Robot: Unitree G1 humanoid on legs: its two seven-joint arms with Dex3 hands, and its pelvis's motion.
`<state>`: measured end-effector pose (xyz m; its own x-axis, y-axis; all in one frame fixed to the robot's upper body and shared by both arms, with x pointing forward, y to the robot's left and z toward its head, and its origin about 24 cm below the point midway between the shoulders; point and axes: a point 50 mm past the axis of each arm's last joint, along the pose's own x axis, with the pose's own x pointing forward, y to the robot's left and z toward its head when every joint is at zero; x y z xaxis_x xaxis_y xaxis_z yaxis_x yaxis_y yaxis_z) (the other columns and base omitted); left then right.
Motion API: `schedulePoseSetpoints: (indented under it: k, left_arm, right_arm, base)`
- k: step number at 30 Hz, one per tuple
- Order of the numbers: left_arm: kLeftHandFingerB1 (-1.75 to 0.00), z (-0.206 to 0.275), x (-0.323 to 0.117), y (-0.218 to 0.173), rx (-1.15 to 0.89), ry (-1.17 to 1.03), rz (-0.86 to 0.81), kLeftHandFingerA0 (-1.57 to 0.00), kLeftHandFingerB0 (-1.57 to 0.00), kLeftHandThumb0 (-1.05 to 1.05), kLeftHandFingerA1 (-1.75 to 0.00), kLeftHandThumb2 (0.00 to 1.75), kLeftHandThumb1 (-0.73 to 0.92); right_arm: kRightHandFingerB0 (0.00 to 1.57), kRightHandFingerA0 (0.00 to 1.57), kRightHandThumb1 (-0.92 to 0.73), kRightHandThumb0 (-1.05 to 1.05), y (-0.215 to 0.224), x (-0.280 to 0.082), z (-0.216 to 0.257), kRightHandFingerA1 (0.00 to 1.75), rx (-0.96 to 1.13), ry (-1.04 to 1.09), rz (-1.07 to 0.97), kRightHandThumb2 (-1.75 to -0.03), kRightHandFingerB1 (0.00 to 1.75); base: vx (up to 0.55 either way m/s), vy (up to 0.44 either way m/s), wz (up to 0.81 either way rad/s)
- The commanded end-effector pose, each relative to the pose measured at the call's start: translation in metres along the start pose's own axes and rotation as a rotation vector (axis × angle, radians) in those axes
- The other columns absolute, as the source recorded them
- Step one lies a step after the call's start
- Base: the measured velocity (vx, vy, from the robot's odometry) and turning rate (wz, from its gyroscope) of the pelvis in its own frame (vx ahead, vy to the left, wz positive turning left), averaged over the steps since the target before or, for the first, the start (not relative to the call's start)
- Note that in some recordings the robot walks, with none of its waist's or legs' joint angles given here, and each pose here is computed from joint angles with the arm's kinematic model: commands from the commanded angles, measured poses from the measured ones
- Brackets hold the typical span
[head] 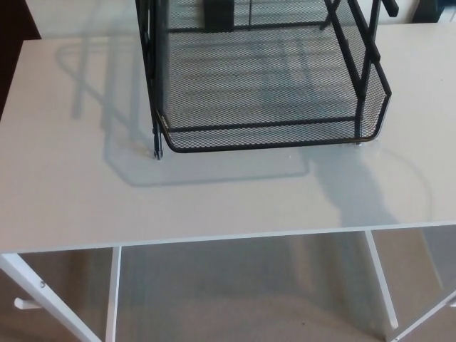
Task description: The robot walks towards a desk on which a file tray is kept in the middle and a cube is kept to its right. The robot lifts the cube using its right hand and places it on the file tray.
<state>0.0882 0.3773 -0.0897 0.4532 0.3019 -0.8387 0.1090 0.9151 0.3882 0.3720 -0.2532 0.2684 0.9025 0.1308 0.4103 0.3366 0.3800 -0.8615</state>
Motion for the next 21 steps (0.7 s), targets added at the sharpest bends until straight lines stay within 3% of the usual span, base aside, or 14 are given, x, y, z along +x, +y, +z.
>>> schedulePoseSetpoints:
  k: [1,4,7,9,10,11,13,15,16,18,19,21]
  left_arm:
    - [-0.8,0.001,-0.001,0.005,0.006,-0.005,0.009,-0.47,-0.22,-0.97,-0.88,0.69,0.92]
    - [-0.79,0.0,-0.002,0.005,0.002,-0.01,0.004,-0.46,-0.22,-0.96,-0.88,0.68,0.92]
    - [-0.8,0.001,-0.001,0.003,0.017,-0.011,-0.002,-0.49,-0.22,-0.97,-0.88,0.68,0.92]
    - [-0.79,0.001,0.0,0.002,0.009,-0.012,0.0,-0.49,-0.23,-0.96,-0.88,0.68,0.92]
    - [-0.72,0.001,-0.001,0.002,0.014,-0.012,-0.001,-0.47,-0.25,-0.95,-0.81,1.09,0.68]
    - [-0.78,0.002,-0.001,0.002,0.018,-0.014,0.0,-0.48,-0.23,-0.95,-0.86,0.69,0.92]
    - [-0.77,0.002,0.0,0.002,0.02,-0.013,-0.001,-0.48,-0.23,-0.95,-0.86,0.69,0.92]
    - [-0.82,0.002,0.0,0.002,0.029,-0.012,-0.004,-0.47,-0.21,-0.95,-0.89,0.7,0.92]
    - [-0.75,0.004,0.0,0.003,0.035,-0.009,-0.007,-0.47,-0.27,-0.97,-0.83,1.07,0.68]
    - [-0.74,0.004,-0.001,0.003,0.047,-0.02,-0.013,-0.46,-0.27,-0.96,-0.82,1.07,0.68]
    - [-0.76,0.004,0.0,0.003,0.035,-0.013,-0.007,-0.43,-0.22,-0.94,-0.86,0.69,0.92]
    - [-0.76,0.009,0.002,-0.001,0.034,-0.02,-0.013,-0.43,-0.22,-0.94,-0.86,0.69,0.92]
  right_arm:
    - [0.88,0.87,-0.69,-0.19,-0.023,0.022,0.03,1.5,0.105,-0.011,-0.077,-0.82,0.75]
    - [0.89,0.87,-0.66,-0.16,-0.024,0.031,0.052,1.56,0.149,-0.083,-0.091,-0.81,0.78]
    - [0.91,0.96,-0.67,-0.17,-0.018,0.036,0.084,1.5,0.155,-0.201,-0.104,-0.9,0.85]
    - [0.93,0.92,-0.68,-0.2,-0.006,0.036,0.106,1.5,0.158,-0.279,-0.044,-0.86,0.82]
    - [0.91,0.9,-0.7,-0.25,0.01,0.036,0.12,1.47,0.131,-0.282,0.044,-0.72,0.74]
    - [0.9,0.86,-0.69,-0.24,0.019,0.035,0.125,1.56,0.082,-0.305,0.09,-0.69,0.75]
    - [0.9,0.85,-0.67,-0.21,0.026,0.034,0.126,1.54,0.059,-0.306,0.127,-0.68,0.74]
    - [0.87,0.81,-0.7,-0.22,0.049,0.034,0.128,1.51,0.007,-0.308,0.289,-0.71,0.75]
    - [0.9,0.85,-0.66,-0.27,0.058,0.03,0.127,1.45,-0.094,-0.32,0.313,-0.64,0.64]
    - [0.88,0.86,-0.65,-0.29,0.067,0.028,0.127,1.49,-0.144,-0.329,0.351,-0.59,0.61]
    - [0.88,0.85,-0.62,-0.28,0.09,0.027,0.118,1.41,-0.184,-0.257,0.424,-0.61,0.58]
    - [0.88,0.85,-0.62,-0.28,0.089,0.028,0.114,1.41,-0.2,-0.242,0.428,-0.61,0.58]
  base:
    - [0.0,0.0,0.0]
    - [0.0,0.0,0.0]
    - [0.0,0.0,0.0]
    - [0.0,0.0,0.0]
    - [0.0,0.0,0.0]
    - [0.0,0.0,0.0]
    - [0.0,0.0,0.0]
    - [0.0,0.0,0.0]
    - [0.0,0.0,0.0]
    - [0.0,0.0,0.03]
    - [0.0,0.0,0.0]
    - [0.0,0.0,0.0]
